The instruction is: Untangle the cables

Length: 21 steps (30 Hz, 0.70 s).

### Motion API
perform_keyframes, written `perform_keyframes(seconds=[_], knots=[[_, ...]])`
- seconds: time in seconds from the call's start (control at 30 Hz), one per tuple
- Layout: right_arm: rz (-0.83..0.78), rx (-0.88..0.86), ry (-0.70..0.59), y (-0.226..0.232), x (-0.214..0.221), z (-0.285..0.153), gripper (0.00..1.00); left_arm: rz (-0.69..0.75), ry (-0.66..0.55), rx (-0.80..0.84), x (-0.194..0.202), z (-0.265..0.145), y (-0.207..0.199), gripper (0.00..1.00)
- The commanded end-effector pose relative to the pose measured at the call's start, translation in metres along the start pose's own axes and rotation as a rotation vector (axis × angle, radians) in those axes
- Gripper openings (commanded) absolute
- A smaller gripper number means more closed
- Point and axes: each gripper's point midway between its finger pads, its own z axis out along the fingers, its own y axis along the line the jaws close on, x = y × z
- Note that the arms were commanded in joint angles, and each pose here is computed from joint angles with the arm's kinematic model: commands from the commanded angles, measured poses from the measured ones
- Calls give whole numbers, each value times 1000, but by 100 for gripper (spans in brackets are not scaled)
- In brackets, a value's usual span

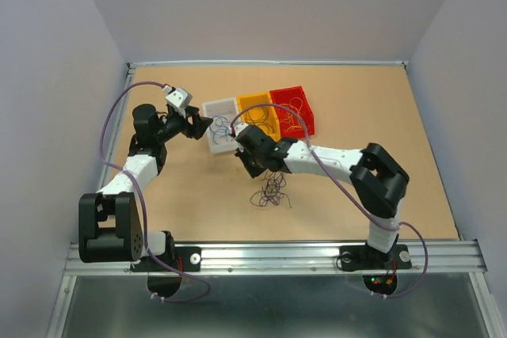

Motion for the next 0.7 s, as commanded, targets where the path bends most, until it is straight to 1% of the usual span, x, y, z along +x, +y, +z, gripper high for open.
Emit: perform_keyframes(seconds=[0.0, 0.03, 0.1, 0.13, 0.17, 0.2, 0.23, 0.33, 0.37, 0.47, 0.5, 0.6, 0.63, 0.67], knots=[[-30, -261, -232, 41, -52, -68, 0, 57, -46, -1, -20, -2, 1, 72], [-32, -291, -304, 42, -63, -91, 1, 58, -45, -3, -20, -2, 1, 72], [-30, -321, -363, 43, -71, -113, 1, 59, -46, -3, -20, -2, 1, 72], [-22, -338, -438, 42, -84, -143, 1, 57, -46, -3, -21, -2, 0, 72], [-19, -338, -480, 40, -90, -155, 1, 57, -44, -6, -20, -2, 1, 72], [5, -314, -525, 33, -100, -169, 1, 58, -46, -6, -21, -2, 1, 72], [41, -257, -614, 18, -118, -196, 0, 57, -46, -1, -21, -1, 1, 72], [105, -168, -737, -4, -145, -237, 0, 55, -44, 2, -21, -1, 1, 72], [146, -113, -807, -17, -163, -260, 1, 53, -42, 2, -20, -1, 0, 72], [176, -46, -881, -31, -186, -286, 0, 56, -45, 4, -22, -2, -1, 72], [190, -39, -934, -34, -202, -307, 1, 57, -46, 3, -22, -3, -1, 72], [237, 34, -1014, -51, -225, -339, 0, 59, -49, 6, -23, -4, -3, 72], [261, 51, -1074, -57, -240, -366, 0, 63, -51, 9, -24, -5, -4, 72], [264, 50, -1102, -59, -247, -378, 1, 62, -50, 9, -23, -4, -3, 72]])
